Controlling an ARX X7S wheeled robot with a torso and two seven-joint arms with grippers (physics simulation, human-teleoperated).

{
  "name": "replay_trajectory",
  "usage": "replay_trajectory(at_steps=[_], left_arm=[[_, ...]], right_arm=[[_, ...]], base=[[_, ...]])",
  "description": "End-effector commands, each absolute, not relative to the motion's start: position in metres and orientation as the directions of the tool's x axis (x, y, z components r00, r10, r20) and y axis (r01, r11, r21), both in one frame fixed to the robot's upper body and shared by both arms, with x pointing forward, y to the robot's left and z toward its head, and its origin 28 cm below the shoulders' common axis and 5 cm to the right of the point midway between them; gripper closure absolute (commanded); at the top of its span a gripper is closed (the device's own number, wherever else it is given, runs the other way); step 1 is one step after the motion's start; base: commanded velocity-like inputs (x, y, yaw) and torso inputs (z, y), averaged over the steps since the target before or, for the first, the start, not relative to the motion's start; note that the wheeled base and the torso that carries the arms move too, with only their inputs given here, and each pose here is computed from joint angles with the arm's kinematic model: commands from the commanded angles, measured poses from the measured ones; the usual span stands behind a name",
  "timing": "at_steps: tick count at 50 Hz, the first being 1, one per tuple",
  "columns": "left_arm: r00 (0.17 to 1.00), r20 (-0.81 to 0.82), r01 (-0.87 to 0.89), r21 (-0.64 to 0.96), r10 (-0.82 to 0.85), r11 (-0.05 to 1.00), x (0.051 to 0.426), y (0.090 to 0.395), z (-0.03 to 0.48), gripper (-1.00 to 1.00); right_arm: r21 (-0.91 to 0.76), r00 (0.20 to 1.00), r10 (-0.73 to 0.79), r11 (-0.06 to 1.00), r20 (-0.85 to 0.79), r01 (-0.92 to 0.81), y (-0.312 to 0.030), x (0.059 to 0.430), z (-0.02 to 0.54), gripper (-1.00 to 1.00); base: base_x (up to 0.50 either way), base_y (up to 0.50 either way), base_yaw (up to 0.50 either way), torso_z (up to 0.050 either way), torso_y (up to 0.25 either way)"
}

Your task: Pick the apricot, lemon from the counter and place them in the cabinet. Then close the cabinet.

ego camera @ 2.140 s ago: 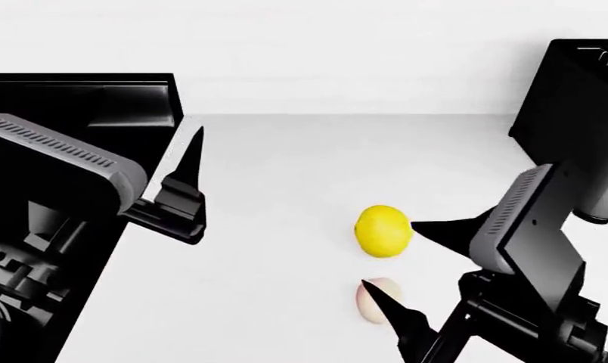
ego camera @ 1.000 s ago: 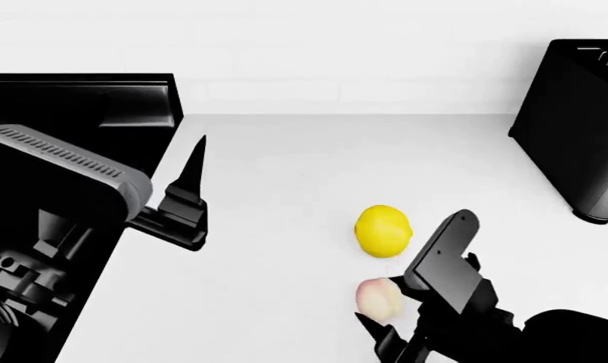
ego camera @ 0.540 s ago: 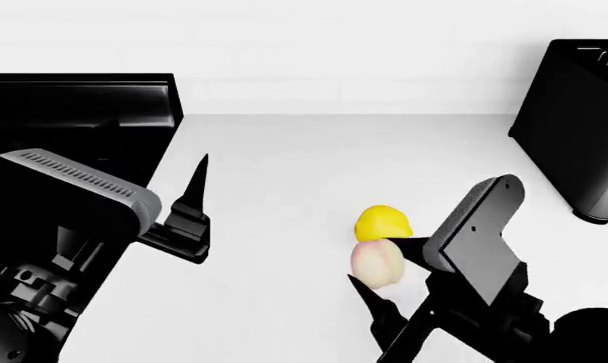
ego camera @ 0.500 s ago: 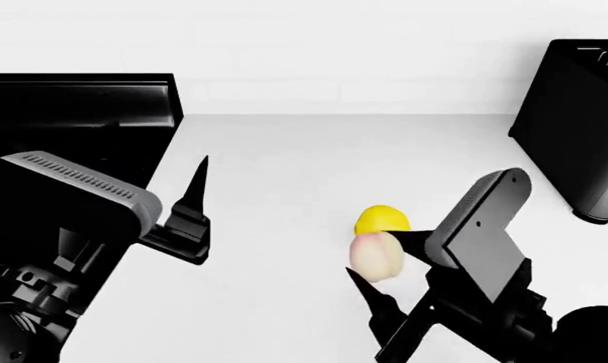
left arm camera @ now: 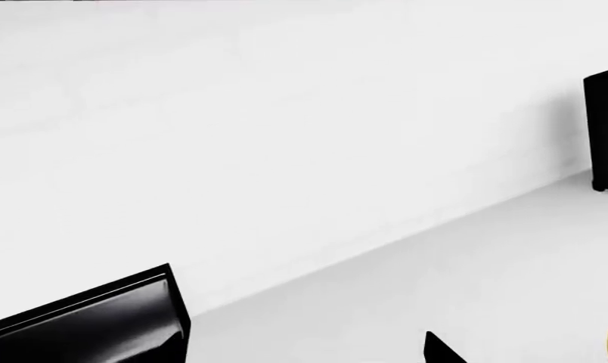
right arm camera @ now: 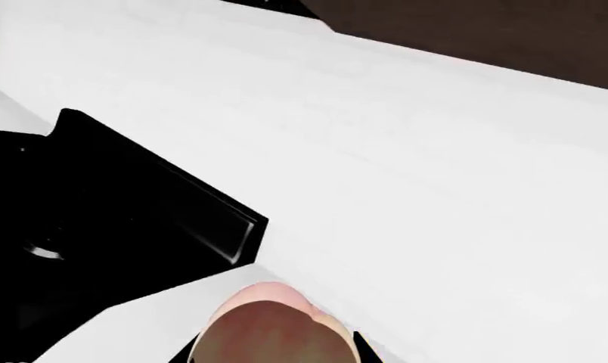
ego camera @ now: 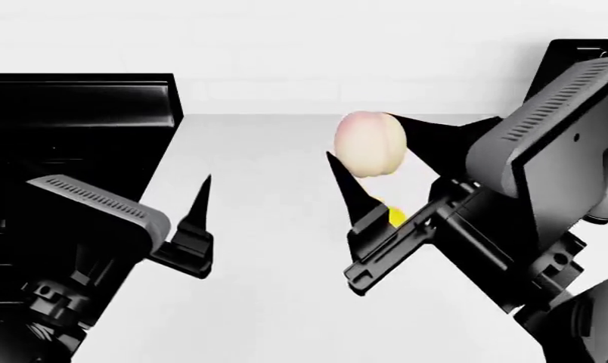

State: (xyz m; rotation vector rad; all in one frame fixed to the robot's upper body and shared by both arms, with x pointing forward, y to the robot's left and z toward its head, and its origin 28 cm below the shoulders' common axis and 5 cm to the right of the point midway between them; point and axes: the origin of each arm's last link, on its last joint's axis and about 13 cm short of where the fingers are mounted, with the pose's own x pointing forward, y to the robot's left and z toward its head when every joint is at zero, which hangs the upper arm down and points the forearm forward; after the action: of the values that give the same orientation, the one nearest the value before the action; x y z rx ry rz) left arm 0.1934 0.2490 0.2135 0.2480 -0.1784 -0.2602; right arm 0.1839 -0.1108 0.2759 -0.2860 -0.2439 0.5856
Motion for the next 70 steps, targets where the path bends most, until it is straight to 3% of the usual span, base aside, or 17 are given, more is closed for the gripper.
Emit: replay_trajectory(at_steps=[1, 38, 70], left_arm=[[0.952, 0.128, 0.237, 0.262, -0.277, 0.935, 0.194, 0.249, 0.207, -1.00], [0.953, 0.113, 0.246, 0.253, -0.281, 0.936, 0.196, 0.249, 0.194, -1.00], [0.952, 0.106, 0.254, 0.257, -0.288, 0.933, 0.196, 0.248, 0.189, -1.00]], right_arm=[[-0.331, 0.772, 0.552, 0.826, 0.315, -0.456, -0.095, 0.178, 0.297, 1.00], [-0.396, 0.579, 0.558, 0.830, 0.594, -0.394, -0.045, 0.166, 0.341, 1.00], [-0.284, 0.495, 0.281, 0.956, 0.822, -0.072, -0.053, 0.177, 0.412, 1.00]], base=[[0.00, 0.00, 0.00, 0.000, 0.000], [0.00, 0.00, 0.00, 0.000, 0.000], [0.00, 0.00, 0.00, 0.000, 0.000]])
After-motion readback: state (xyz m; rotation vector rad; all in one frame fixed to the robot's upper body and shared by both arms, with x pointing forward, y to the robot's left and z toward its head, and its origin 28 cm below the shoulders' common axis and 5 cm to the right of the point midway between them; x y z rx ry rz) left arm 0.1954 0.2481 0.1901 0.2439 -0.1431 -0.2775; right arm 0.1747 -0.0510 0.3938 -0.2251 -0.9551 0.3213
